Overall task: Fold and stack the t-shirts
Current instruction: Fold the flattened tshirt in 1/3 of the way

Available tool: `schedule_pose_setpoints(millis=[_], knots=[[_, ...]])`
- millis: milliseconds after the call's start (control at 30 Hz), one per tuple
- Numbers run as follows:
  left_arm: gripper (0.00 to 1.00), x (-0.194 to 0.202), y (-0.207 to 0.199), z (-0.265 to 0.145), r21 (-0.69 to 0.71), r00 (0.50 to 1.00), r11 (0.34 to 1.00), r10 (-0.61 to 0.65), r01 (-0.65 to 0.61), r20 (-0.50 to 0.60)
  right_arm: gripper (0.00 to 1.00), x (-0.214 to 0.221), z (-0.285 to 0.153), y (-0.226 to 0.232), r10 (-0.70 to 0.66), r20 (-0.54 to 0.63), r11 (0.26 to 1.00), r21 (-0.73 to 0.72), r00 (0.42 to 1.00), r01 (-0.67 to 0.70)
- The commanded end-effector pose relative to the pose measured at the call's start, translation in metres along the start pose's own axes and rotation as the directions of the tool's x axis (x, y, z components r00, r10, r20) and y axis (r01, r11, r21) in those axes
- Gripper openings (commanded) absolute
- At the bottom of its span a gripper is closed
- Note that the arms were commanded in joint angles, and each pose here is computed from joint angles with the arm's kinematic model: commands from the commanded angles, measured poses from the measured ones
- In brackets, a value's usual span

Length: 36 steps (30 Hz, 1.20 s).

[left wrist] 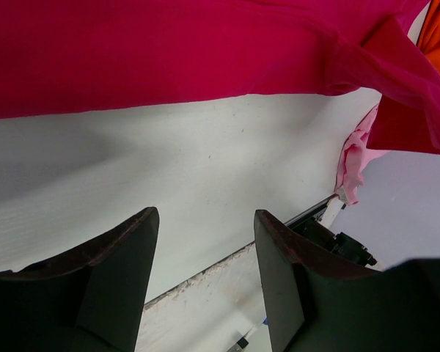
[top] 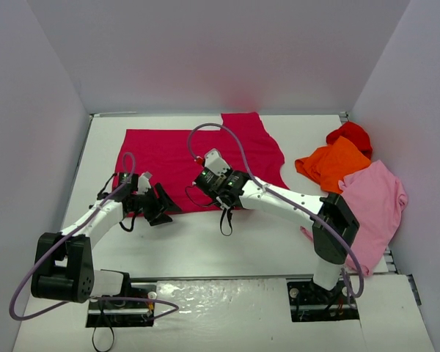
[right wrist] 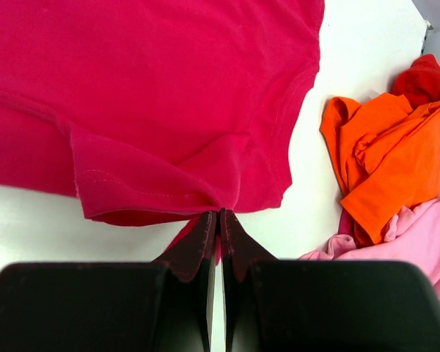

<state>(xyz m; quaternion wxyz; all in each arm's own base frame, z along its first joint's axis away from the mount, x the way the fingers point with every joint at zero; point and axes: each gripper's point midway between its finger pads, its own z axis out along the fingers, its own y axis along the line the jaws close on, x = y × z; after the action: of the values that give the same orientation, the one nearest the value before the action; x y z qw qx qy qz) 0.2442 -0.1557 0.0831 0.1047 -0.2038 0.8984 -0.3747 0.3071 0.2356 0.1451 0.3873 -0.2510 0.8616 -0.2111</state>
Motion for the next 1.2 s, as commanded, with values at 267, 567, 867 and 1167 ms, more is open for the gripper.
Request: schedule_pose_setpoints(millis=[267,567,867,1167], knots=[[0.51,-0.003,-0.013,-0.003,0.047,0.999,0.998,0.049,-0.05,0.016,0.0,-0.032,0.043,-0.028,0.061,0.031,0.998,0.029,0.998,-0.062],[0.51,-0.003,-0.014,-0.003,0.048,0.999,0.998,0.05,-0.051,0.015,0.0,-0.048,0.068,-0.021,0.038,0.034,0.999,0.013,0.999,-0.038],[0.51,-0.003,-0.013,-0.003,0.047,0.999,0.998,0.049,-0.049,0.011,0.0,-0.06,0.083,-0.014,0.009,0.04,1.0,0.01,0.999,-0.009],[0.51,-0.002,-0.012,-0.003,0.05,0.999,0.998,0.049,-0.05,0.012,0.0,-0.058,0.096,-0.021,0.0,0.027,0.999,0.04,1.0,-0.001]])
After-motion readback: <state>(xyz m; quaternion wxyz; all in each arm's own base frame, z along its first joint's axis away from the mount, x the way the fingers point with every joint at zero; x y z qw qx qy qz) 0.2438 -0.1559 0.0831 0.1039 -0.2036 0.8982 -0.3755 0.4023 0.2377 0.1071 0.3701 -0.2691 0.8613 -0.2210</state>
